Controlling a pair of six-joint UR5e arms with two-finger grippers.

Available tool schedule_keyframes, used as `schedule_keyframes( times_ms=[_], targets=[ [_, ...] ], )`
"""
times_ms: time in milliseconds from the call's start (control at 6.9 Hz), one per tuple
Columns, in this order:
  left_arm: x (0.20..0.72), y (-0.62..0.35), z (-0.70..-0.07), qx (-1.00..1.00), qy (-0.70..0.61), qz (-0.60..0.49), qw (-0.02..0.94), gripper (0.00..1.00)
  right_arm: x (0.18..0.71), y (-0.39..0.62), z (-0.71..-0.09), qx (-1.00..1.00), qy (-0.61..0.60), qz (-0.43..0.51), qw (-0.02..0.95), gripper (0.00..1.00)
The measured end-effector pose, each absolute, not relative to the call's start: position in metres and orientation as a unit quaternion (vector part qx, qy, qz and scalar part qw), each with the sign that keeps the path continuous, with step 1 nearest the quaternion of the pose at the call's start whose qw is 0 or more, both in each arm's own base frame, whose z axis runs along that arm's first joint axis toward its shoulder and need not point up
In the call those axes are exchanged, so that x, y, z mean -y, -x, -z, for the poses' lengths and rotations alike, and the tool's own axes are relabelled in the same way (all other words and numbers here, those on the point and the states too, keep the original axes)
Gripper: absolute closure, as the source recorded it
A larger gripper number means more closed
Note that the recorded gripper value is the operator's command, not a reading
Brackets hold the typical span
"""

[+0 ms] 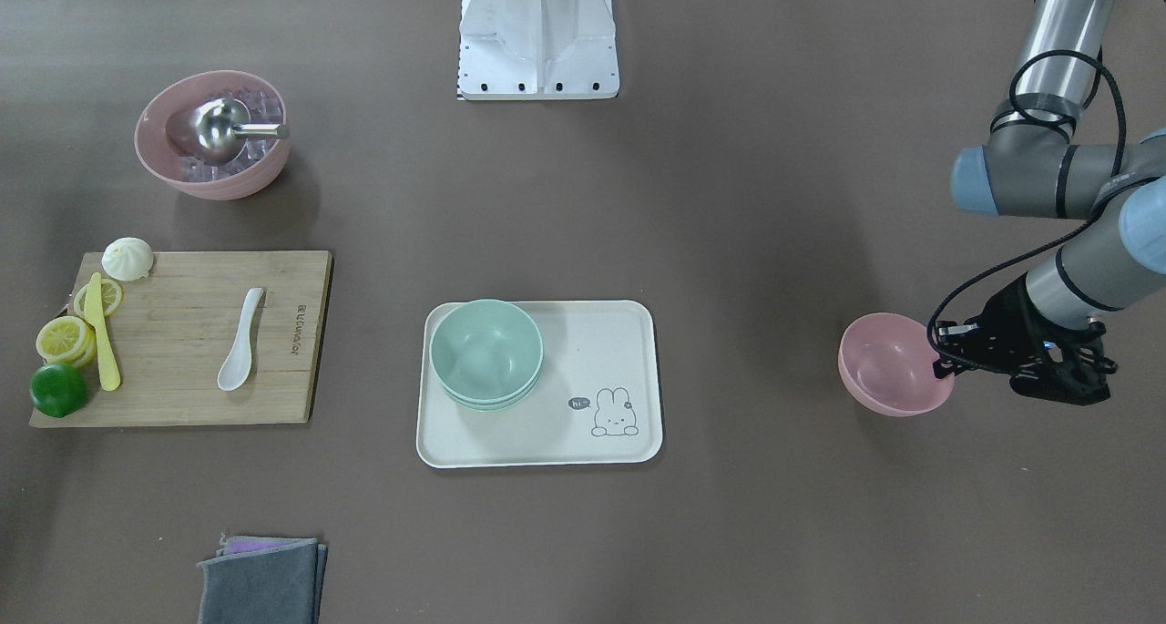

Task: Stack pink bowl on green and place spoon
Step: 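Lift the pink bowl with the left gripper and carry it over the green bowl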

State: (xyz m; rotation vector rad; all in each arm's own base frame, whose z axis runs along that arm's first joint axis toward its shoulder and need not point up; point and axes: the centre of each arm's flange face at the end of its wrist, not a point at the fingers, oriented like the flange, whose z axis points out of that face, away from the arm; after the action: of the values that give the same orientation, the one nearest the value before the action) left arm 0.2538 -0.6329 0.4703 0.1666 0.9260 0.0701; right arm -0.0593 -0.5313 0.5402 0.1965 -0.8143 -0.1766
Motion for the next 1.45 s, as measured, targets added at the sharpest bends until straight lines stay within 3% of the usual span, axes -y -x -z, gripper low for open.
schedule_keyframes(
  times_ms=[290,869,1159,1448],
  targets=[
    [0.644,-0.269,-0.385,-0.453,-0.057,0.01,0.889,1.0,0.532,0.059,-0.54,0.395,-0.096,0.086,0.91,0.01],
    [0.582,-0.394,-0.188,-0.487,0.021,0.063,0.871,1.0,0.533,0.06,-0.537,0.395,-0.098,0.087,0.909,0.01],
    [0.569,-0.465,-0.137,-0.483,0.032,0.088,0.871,1.0,0.534,0.06,-0.538,0.395,-0.097,0.086,0.909,0.01],
    [0.579,-0.505,-0.131,-0.482,0.03,0.096,0.87,1.0,0.535,0.06,-0.537,0.395,-0.098,0.087,0.909,0.01]
  ],
)
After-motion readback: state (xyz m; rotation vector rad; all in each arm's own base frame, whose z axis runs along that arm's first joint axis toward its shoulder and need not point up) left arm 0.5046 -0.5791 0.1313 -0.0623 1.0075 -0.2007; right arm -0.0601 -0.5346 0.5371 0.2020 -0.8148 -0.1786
